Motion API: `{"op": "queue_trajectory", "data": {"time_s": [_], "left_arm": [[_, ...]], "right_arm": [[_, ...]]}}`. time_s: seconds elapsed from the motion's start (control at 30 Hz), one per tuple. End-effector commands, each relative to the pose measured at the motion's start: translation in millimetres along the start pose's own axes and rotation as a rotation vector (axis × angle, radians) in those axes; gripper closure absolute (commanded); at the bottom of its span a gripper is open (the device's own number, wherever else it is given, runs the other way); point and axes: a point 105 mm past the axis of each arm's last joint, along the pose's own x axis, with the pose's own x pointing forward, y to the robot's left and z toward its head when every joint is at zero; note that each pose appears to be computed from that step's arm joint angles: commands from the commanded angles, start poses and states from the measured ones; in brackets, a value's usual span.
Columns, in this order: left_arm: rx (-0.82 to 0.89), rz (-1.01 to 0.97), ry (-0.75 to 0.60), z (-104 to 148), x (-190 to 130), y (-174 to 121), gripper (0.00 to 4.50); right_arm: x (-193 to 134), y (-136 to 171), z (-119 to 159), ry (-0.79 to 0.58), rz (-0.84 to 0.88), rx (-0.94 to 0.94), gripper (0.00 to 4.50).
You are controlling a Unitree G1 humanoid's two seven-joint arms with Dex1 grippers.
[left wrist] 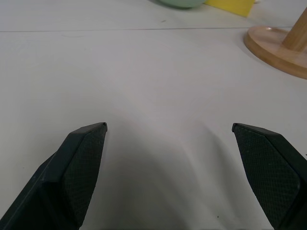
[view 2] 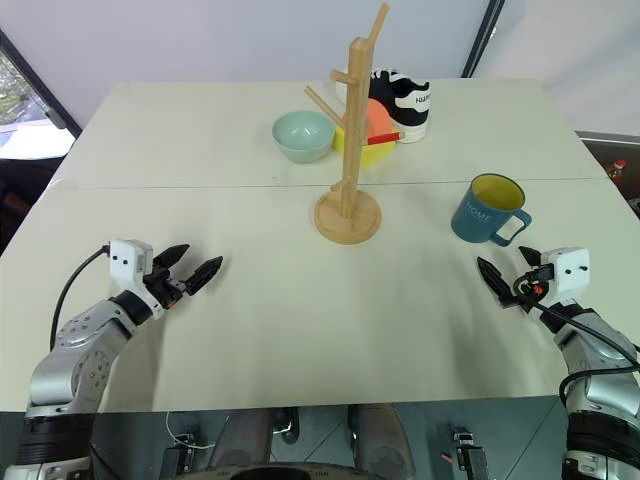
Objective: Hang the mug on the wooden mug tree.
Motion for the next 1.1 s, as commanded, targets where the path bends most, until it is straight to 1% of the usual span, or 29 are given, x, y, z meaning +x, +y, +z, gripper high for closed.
{"op": "queue_trajectory", "data": {"time_s": [0.03,0.17,0.3,0.4,0.5,0.53,0.7,0.73,0.8,0.9,1.1], "left_arm": [[0.042,-0.005,-0.054,16.1,-0.3,-1.0,0.0],[0.03,-0.031,-0.044,14.4,4.5,-6.8,0.0],[0.028,-0.09,-0.06,19.1,14.6,-21.4,0.0],[0.049,-0.222,-0.114,32.2,28.3,-49.5,0.0],[0.051,-0.457,-0.155,43.9,35.1,-100.1,0.0],[0.066,-0.548,-0.151,45.1,35.1,-118.9,0.0],[0.097,-0.767,-0.131,46.5,32.1,-162.8,0.0],[0.108,-0.847,-0.13,48.9,31.7,-179.7,0.0],[0.127,-0.942,-0.127,51.3,31.3,-200.5,0.0],[0.147,-0.954,-0.123,51.9,36.5,-204.7,0.0],[0.184,-0.939,-0.122,54.2,39.1,-198.8,0.0]], "right_arm": [[-4.2,-2.2,11.7,-0.033,-0.005,-0.046,0.02],[-7.4,-0.7,10.7,-0.033,-0.014,-0.05,0.02],[-11.8,-1.0,11.3,-0.045,-0.055,-0.044,0.02],[-14.6,-1.6,9.6,-0.036,-0.11,-0.03,0.02],[-15.3,2.4,13.6,-0.052,-0.153,-0.041,0.02],[-15.4,2.6,16.0,-0.063,-0.172,-0.045,0.02],[-13.6,3.7,22.4,-0.085,-0.225,-0.045,0.02],[-9.1,4.9,25.2,-0.096,-0.243,-0.05,0.02],[-2.6,3.8,29.0,-0.114,-0.291,-0.051,0.02],[2.9,-0.9,29.4,-0.122,-0.354,-0.041,0.02],[11.9,-1.9,27.4,-0.13,-0.379,-0.027,0.02]]}}
